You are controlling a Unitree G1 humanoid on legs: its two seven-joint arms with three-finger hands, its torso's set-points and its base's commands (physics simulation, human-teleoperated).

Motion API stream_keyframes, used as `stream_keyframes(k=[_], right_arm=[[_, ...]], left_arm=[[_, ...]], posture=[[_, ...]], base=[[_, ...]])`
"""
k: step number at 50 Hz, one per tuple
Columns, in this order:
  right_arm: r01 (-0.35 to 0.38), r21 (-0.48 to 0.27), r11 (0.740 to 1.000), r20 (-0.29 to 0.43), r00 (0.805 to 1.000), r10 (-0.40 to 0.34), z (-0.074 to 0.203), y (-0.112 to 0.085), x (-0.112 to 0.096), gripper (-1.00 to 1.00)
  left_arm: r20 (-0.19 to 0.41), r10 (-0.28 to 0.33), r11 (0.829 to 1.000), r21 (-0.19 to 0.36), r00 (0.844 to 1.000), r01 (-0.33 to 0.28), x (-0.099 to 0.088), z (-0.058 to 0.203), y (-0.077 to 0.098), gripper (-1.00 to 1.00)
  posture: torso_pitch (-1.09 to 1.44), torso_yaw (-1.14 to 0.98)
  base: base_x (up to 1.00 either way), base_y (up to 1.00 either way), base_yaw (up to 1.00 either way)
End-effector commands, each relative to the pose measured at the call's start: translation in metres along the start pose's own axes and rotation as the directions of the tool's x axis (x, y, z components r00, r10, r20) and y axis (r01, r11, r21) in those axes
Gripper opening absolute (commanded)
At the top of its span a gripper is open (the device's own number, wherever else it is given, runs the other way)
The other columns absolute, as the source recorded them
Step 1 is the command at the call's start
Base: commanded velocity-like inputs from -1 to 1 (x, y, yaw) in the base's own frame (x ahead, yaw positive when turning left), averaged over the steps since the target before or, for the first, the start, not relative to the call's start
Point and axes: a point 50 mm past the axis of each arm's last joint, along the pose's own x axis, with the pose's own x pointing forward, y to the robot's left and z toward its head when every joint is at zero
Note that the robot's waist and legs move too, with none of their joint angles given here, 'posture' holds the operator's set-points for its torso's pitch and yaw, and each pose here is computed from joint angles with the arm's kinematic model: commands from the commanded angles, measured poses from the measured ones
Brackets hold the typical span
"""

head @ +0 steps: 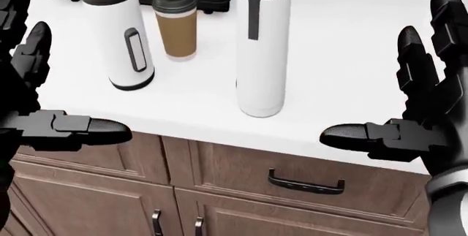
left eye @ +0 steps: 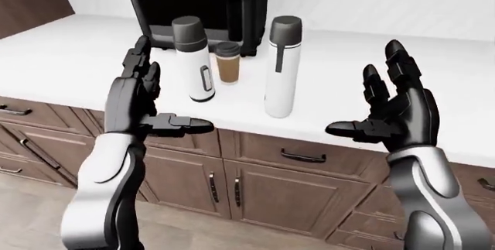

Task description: Move the drinks to the dining counter.

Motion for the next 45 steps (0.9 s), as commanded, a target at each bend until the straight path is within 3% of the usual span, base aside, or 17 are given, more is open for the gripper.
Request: stream_keyframes(k=[1, 7, 20, 29, 33, 41, 44, 45], right_arm=[[-0.043, -0.001, 0.999, 0.094, 0.995, 0.043, 0.017, 0.009, 0.000, 1.00], [-0.042, -0.004, 0.999, 0.101, 0.994, 0.043, 0.018, 0.009, -0.001, 1.00], [-0.021, 0.016, 1.000, 0.117, 0.993, 0.019, 0.018, 0.002, -0.003, 1.00], [0.037, 0.024, 0.999, 0.141, 0.989, -0.040, 0.024, -0.012, -0.006, 1.00], [0.080, -0.003, 0.997, 0.123, 0.989, -0.079, 0.017, -0.013, 0.001, 1.00], [0.058, -0.042, 0.997, 0.086, 0.995, -0.055, -0.003, 0.003, 0.023, 1.00], [0.085, -0.156, 0.984, 0.085, 0.994, -0.072, -0.007, 0.010, 0.030, 1.00], [0.085, -0.158, 0.984, 0.087, 0.994, -0.072, -0.006, 0.011, 0.032, 1.00]], left_arm=[[0.095, 0.033, 0.999, 0.017, 0.995, -0.035, -0.002, 0.018, 0.007, 1.00], [0.092, 0.053, 0.998, 0.011, 0.994, -0.054, -0.007, 0.013, 0.014, 1.00], [0.087, 0.046, 0.999, 0.012, 0.995, -0.047, -0.006, 0.011, 0.011, 1.00], [0.091, 0.033, 0.999, 0.020, 0.995, -0.035, -0.004, 0.014, 0.006, 1.00], [0.092, 0.035, 0.999, 0.020, 0.995, -0.037, -0.004, 0.013, 0.007, 1.00], [0.089, 0.036, 0.999, 0.016, 0.995, -0.038, -0.006, 0.010, 0.008, 1.00], [0.090, 0.037, 0.999, 0.014, 0.995, -0.039, -0.005, 0.009, 0.010, 1.00], [0.091, 0.039, 0.999, 0.011, 0.995, -0.040, -0.005, 0.009, 0.010, 1.00]], posture=[[0.00, 0.00], [0.00, 0.00], [0.00, 0.00], [0.00, 0.00], [0.00, 0.00], [0.00, 0.00], [0.00, 0.00], [0.00, 0.00]], base=[[0.23, 0.00, 0.00], [0.10, 0.04, 0.00], [0.01, 0.18, 0.00], [0.00, 0.00, 0.00], [0.00, 0.00, 0.00], [0.00, 0.00, 0.00], [0.00, 0.00, 0.00], [0.00, 0.00, 0.00]])
